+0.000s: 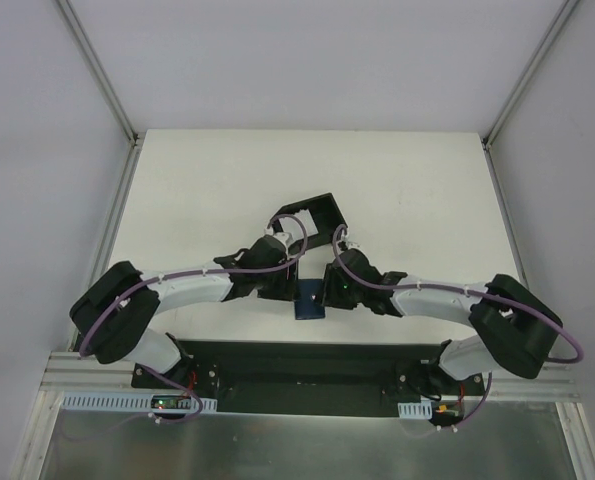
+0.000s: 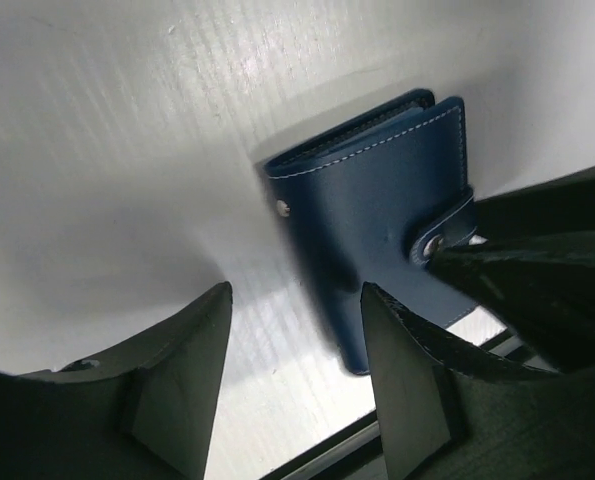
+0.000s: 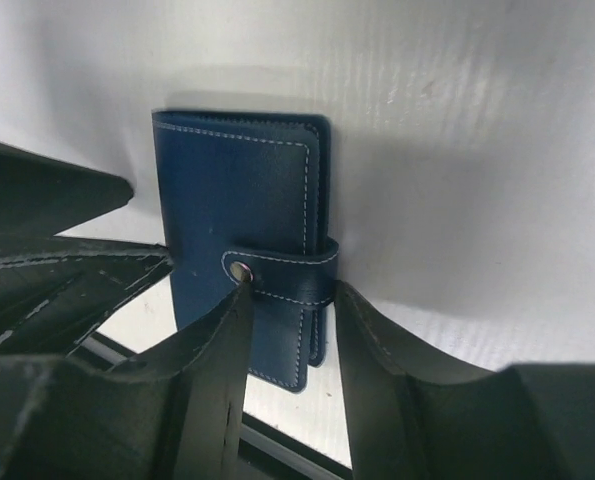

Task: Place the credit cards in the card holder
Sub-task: Reset both arms

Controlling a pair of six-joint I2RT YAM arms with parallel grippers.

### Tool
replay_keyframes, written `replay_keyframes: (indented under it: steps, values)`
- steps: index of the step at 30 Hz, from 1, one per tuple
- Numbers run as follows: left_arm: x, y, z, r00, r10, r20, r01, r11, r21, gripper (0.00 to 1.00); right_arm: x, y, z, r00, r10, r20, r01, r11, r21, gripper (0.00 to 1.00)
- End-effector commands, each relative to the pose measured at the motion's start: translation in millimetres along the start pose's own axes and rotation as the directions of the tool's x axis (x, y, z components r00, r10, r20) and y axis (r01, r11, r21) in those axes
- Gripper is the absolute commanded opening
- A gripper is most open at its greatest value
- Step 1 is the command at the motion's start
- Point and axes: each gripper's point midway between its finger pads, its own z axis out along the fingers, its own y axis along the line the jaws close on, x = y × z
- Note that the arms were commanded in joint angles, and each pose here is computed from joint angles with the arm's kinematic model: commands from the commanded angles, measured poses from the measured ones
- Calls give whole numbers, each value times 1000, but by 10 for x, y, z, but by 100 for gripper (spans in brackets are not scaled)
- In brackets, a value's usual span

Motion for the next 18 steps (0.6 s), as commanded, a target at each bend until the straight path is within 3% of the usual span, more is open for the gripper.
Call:
replay_keyframes:
  steps: [1,5,8,12,14,15,18]
  values:
    - [-64,-80,87,999,-54,-3,54,996,65,52,-9,316,62,999,25,-28,-28,994,-109,39]
    - [-177,-45,82,996,-82,17,80,993,82,49,-69,415,59,1000,4,-14,-6,991,-131,39]
    - [-285,19,24,993,-116,30,113,988,102,48,-218,124,-28,998,-17,57,17,1000,6,40]
    - [-291,233,-116,988,-121,93,116,992,56,57,-453,-186,-276,990,-18,141,10,998,61,48]
    - [-325,356,-219,982,-110,153,110,994,6,66,-563,-364,-436,981,-37,192,15,993,116,56]
    - [-340,427,-288,978,-113,174,118,993,-21,72,-656,-440,-541,973,-38,229,7,991,134,66]
    - [-428,624,-436,964,-129,234,148,987,-68,93,-784,-693,-743,959,-54,277,-1,981,196,77]
